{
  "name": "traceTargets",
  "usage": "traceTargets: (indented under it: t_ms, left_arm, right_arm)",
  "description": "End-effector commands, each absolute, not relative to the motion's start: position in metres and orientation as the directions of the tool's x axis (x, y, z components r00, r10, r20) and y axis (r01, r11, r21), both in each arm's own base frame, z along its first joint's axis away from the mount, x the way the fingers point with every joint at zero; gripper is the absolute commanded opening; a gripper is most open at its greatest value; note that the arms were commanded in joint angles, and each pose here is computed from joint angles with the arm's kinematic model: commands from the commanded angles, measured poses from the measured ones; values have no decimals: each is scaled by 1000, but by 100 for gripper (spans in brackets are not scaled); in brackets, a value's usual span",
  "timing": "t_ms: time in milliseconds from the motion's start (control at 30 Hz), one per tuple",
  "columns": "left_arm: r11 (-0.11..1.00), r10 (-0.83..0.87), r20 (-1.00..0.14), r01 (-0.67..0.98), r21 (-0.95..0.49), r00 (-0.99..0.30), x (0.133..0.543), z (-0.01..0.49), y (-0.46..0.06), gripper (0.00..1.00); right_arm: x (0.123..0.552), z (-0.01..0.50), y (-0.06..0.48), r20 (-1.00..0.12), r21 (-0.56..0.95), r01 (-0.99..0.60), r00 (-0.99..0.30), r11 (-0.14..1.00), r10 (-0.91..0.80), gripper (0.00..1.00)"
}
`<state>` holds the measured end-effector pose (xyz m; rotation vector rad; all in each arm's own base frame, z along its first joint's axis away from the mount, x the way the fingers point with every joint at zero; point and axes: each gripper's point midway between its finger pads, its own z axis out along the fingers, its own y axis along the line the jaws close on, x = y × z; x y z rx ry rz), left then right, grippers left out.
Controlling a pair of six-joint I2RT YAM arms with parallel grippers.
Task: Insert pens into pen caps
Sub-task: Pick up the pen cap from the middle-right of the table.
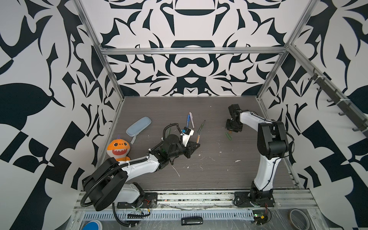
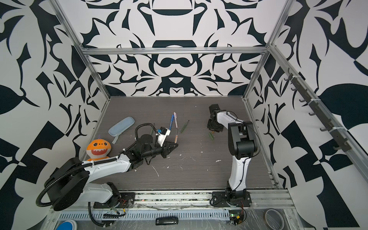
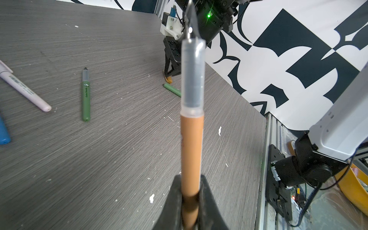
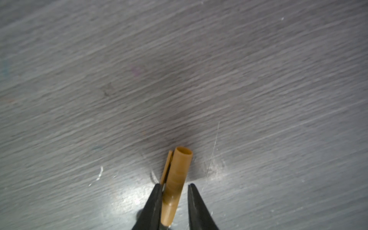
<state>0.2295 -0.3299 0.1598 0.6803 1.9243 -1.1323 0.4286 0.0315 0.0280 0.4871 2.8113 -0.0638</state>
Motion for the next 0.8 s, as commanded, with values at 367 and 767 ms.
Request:
traceTargets:
  t_ms: [367, 767]
  left_arm:
    - [438, 53, -851, 778, -450, -522, 225, 165, -330, 6]
    - [459, 46, -856, 772, -439, -514, 227, 165, -325, 6]
  right_arm:
    - [438, 39, 41, -305, 76, 292, -904, 954, 301, 10]
    - [389, 68, 166, -363, 112, -49, -932, 993, -5, 9]
